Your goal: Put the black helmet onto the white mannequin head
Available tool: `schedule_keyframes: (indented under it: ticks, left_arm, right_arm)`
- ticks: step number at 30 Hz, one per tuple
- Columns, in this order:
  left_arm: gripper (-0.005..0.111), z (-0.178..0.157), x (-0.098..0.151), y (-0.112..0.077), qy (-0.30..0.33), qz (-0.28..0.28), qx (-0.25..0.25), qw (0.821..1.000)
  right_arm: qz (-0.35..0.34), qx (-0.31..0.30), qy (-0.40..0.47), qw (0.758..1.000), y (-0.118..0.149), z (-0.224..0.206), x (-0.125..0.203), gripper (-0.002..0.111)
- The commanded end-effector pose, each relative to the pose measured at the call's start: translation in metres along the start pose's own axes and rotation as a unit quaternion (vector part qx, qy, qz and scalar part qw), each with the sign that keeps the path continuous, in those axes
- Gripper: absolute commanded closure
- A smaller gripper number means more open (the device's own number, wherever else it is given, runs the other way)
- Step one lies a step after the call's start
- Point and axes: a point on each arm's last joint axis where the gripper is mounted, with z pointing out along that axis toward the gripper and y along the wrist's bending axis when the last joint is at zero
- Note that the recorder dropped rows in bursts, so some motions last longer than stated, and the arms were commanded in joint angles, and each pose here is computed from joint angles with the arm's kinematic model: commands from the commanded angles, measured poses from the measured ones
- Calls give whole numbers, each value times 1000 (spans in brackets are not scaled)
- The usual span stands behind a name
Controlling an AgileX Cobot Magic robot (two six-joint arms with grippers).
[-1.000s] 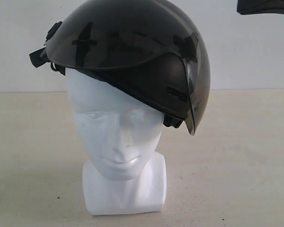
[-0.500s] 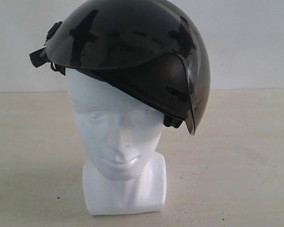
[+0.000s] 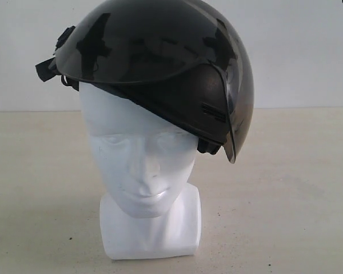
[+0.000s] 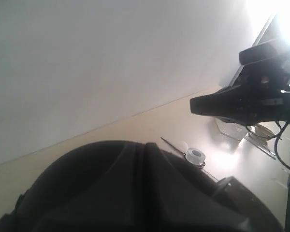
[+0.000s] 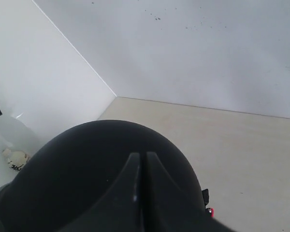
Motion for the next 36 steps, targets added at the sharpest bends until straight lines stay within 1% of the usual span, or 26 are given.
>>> schedule_keyframes:
  ticks: [1, 7, 14, 16, 19, 22, 23, 27, 29, 34, 36]
  left_arm:
    - [102, 2, 16, 6, 19, -18, -2, 1000]
    - [102, 1, 26, 5, 33, -28, 10, 999]
    - [102, 1, 29, 5, 36, -27, 11, 999]
    - [102, 1, 30, 4, 40, -27, 20, 999]
    - [102, 1, 35, 3, 50, -34, 29, 998]
    - [102, 2, 44, 6, 59, -47, 28, 997]
    - [102, 2, 49, 8, 64, -54, 27, 996]
    - [102, 2, 56, 7, 74, -64, 34, 995]
    - [102, 2, 57, 5, 80, -65, 48, 994]
    - [102, 2, 57, 4, 80, -66, 49, 993]
    - [102, 2, 57, 4, 81, -66, 50, 993]
  right_arm:
    - [-8, -13, 5, 1000, 4, 0, 0, 108]
    - [-10, -18, 7, 1000, 7, 3, 1, 108]
    - [-37, -29, 33, 998, 25, 21, 11, 108]
    - [-38, -31, 33, 998, 27, 22, 12, 108]
    - [-38, -26, 27, 999, 26, 23, 11, 108]
    - [-39, -21, 21, 999, 25, 23, 10, 108]
    - [-40, -22, 22, 999, 26, 22, 9, 108]
    - [-39, -37, 36, 998, 28, 22, 12, 108]
    - [-36, -38, 37, 998, 29, 22, 12, 108]
    - [-29, -48, 31, 998, 31, 22, 10, 108]
    - [-27, -61, 45, 997, 33, 21, 13, 108]
